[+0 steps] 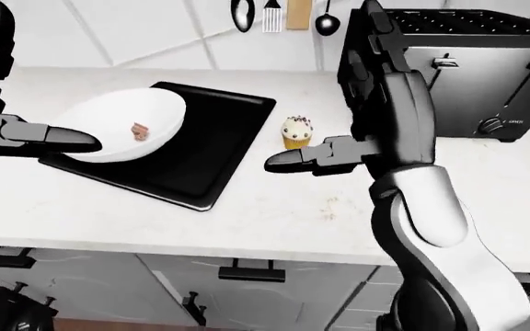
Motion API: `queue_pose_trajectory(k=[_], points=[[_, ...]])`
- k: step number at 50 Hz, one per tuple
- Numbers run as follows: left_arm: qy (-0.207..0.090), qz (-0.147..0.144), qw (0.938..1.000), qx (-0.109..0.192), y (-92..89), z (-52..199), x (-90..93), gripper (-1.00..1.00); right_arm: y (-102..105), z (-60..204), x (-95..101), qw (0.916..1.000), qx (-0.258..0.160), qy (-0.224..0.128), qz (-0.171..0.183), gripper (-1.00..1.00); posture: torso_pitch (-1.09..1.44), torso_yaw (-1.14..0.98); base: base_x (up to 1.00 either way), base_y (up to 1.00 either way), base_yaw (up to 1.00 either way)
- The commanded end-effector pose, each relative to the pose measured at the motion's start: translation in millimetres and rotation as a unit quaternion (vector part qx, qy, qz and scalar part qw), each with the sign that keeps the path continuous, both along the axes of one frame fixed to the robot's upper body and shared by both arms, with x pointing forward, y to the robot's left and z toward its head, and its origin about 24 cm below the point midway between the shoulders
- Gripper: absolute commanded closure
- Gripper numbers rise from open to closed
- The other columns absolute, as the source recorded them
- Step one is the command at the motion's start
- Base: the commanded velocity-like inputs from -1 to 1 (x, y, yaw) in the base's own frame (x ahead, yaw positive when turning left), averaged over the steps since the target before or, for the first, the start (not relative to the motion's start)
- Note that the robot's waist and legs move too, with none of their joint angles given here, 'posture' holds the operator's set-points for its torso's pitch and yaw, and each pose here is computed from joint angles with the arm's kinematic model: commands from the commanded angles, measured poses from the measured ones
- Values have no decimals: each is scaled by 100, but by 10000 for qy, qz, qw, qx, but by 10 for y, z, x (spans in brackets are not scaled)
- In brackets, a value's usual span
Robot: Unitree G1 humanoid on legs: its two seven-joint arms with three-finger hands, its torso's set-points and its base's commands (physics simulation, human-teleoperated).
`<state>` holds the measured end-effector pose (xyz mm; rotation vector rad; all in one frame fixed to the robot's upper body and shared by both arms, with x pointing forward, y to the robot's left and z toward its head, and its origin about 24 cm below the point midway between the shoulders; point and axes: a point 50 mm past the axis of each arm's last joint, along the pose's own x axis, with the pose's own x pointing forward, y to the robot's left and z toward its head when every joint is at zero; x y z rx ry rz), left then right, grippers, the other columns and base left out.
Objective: Pick up the bowl with cake and place it on the tray. Pick up the cupcake and place it on the tray.
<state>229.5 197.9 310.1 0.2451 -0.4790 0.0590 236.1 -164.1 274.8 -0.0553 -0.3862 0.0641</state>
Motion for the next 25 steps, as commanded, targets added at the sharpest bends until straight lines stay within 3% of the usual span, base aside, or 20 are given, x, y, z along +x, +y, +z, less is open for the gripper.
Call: queue_pose_trajectory(k=[1,25], points=[[-338,60,9994,25,11,98,-46,-100,-11,115,24,9994,-75,-323,-73,-100,0,0,0,0,0],[-317,69,9995,6,32,70,-20,-100,183,243,496,9972,-724,-85,-165,-100,0,0,0,0,0]])
